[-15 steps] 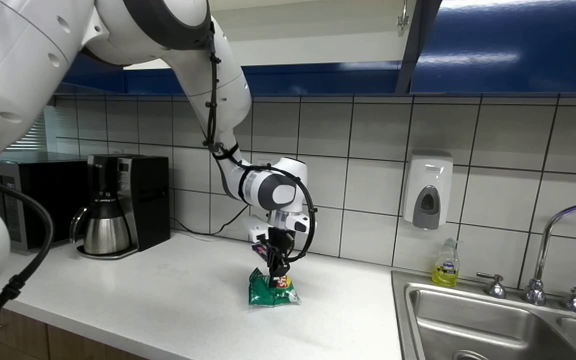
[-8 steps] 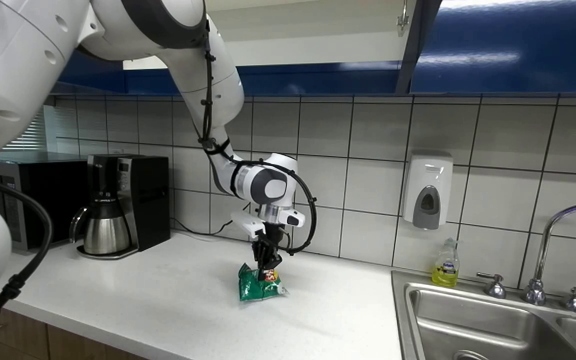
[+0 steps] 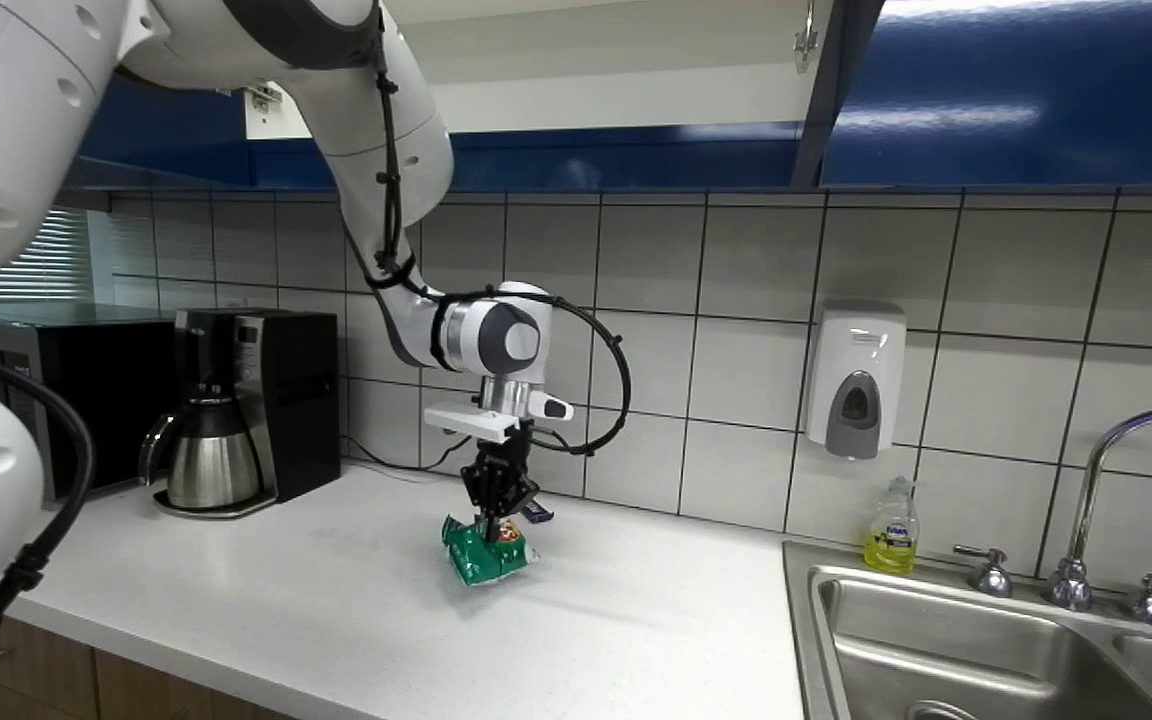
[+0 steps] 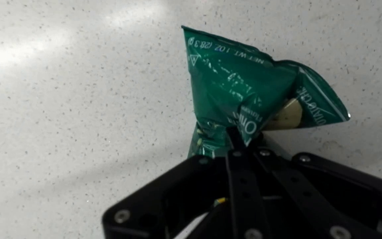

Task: Put the green packet in the open upper cabinet.

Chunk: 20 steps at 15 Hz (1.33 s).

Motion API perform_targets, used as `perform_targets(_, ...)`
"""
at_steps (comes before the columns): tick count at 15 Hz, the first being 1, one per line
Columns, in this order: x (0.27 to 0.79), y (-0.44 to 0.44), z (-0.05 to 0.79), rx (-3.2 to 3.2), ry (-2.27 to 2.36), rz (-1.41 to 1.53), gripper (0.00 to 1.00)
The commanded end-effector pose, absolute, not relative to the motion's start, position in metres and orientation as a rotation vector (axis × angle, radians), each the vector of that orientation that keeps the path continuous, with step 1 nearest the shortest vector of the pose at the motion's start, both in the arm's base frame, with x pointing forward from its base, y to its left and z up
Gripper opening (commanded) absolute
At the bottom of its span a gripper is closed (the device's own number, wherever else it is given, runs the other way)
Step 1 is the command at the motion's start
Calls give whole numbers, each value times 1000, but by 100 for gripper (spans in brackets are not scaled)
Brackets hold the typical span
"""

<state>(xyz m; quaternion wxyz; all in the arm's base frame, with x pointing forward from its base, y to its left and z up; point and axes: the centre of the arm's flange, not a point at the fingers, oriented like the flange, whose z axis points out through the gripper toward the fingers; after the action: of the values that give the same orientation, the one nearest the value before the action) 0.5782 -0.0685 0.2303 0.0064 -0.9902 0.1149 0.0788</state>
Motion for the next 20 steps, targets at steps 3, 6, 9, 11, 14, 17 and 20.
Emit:
perform_targets(3,554,-34,274,-3196,74,274,0)
perform_targets(6,539,-17,287,-3208,6,262,0)
perform_targets(9,515,-2,298,-3205,-19,235,0)
perform_targets(11,497,4,306,-3200,-25,231,0)
perform_targets(14,468,9,322,-3193,-37,217,0)
perform_targets(17,443,13,348,-3192,-45,169,0)
perform_targets(20,419,17,387,-3198,-47,79,0)
